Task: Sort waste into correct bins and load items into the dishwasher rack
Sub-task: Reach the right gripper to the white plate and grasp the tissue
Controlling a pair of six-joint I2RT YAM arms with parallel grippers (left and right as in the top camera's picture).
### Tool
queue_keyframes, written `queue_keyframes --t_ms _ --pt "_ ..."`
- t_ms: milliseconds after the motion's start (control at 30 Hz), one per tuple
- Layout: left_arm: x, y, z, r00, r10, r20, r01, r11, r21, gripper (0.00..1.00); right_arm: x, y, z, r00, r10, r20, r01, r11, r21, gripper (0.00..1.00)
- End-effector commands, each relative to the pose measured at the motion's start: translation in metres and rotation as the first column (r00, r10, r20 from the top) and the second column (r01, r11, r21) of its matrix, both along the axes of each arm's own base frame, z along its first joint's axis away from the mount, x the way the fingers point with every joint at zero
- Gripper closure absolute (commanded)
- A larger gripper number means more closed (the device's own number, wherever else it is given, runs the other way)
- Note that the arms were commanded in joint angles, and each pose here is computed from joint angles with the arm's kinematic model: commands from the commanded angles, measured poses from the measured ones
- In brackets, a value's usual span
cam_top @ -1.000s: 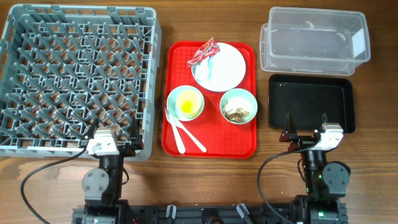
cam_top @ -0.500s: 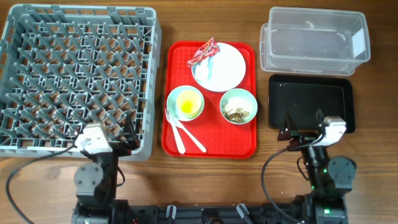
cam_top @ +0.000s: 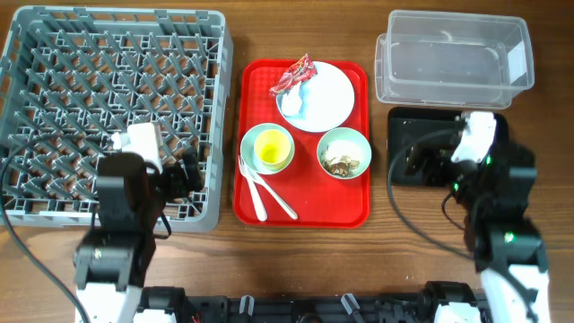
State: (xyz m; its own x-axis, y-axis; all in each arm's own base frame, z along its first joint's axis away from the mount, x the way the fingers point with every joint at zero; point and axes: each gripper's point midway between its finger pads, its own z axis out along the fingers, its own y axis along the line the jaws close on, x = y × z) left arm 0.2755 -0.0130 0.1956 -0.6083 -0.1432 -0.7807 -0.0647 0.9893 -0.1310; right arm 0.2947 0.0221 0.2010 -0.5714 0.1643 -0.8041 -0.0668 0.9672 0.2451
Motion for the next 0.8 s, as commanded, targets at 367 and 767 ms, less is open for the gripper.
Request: queue_keyframes --t_ms 367,767 --pt "-0.007 -0.008 0.004 0.994 -0.018 -0.109 0.012 0.999 -0.051 0.0 0.039 0.026 0.067 0.987 0.154 0.048 -0.156 0.986 0.05 0.0" --pt "-0.02 0.015 0.013 0.982 0.12 -0.147 -0.133 0.987 -0.085 0.0 0.054 0.08 0.067 0.962 0.263 -0.069 -0.266 0.963 -0.037 0.0"
